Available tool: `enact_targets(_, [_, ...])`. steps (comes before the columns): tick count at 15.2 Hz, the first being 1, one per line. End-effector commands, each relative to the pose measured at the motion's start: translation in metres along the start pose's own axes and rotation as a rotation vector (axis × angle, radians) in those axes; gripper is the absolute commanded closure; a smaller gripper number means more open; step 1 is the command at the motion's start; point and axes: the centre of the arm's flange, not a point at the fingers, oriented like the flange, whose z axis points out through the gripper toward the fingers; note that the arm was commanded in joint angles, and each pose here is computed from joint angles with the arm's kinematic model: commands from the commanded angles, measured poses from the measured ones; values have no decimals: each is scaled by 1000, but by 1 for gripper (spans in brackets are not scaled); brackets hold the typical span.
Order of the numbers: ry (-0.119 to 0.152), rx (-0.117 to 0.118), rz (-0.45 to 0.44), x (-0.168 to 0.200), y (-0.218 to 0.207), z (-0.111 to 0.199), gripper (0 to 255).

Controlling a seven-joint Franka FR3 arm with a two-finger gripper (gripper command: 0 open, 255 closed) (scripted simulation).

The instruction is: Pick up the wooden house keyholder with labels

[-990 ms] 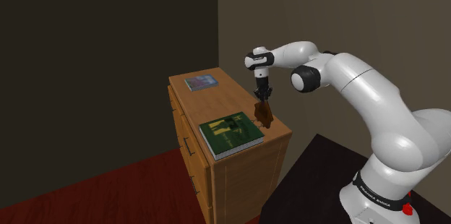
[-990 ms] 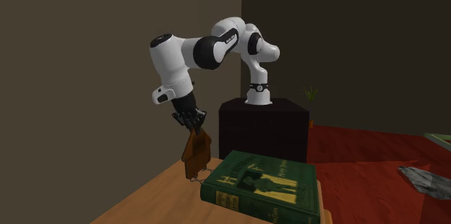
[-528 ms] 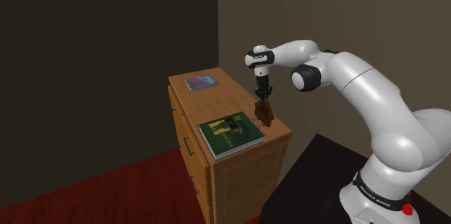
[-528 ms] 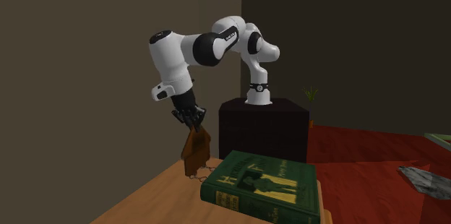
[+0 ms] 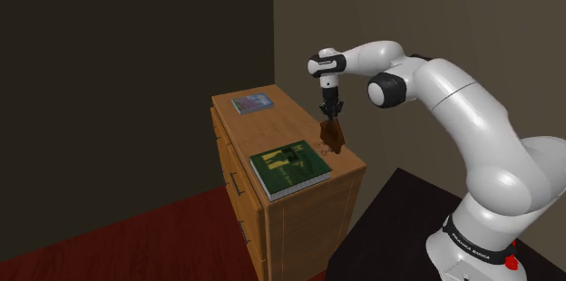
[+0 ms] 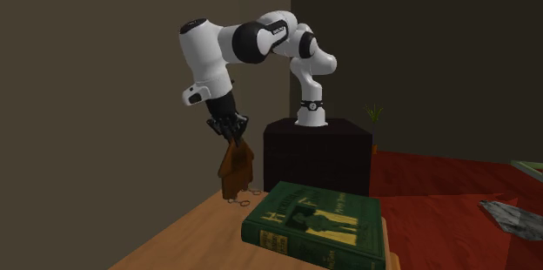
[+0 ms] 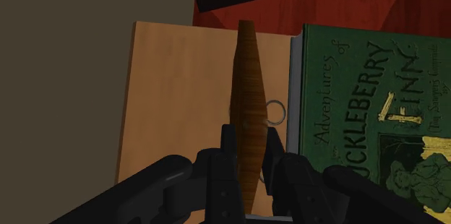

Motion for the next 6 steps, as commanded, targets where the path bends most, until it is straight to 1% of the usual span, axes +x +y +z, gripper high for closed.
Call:
enact_targets(1, [0, 0, 0, -4, 0, -10, 255])
enact_targets(4, [0, 0, 0, -11, -1, -25, 255])
enact_targets(6, [0, 0, 0, -11, -1, -25, 255])
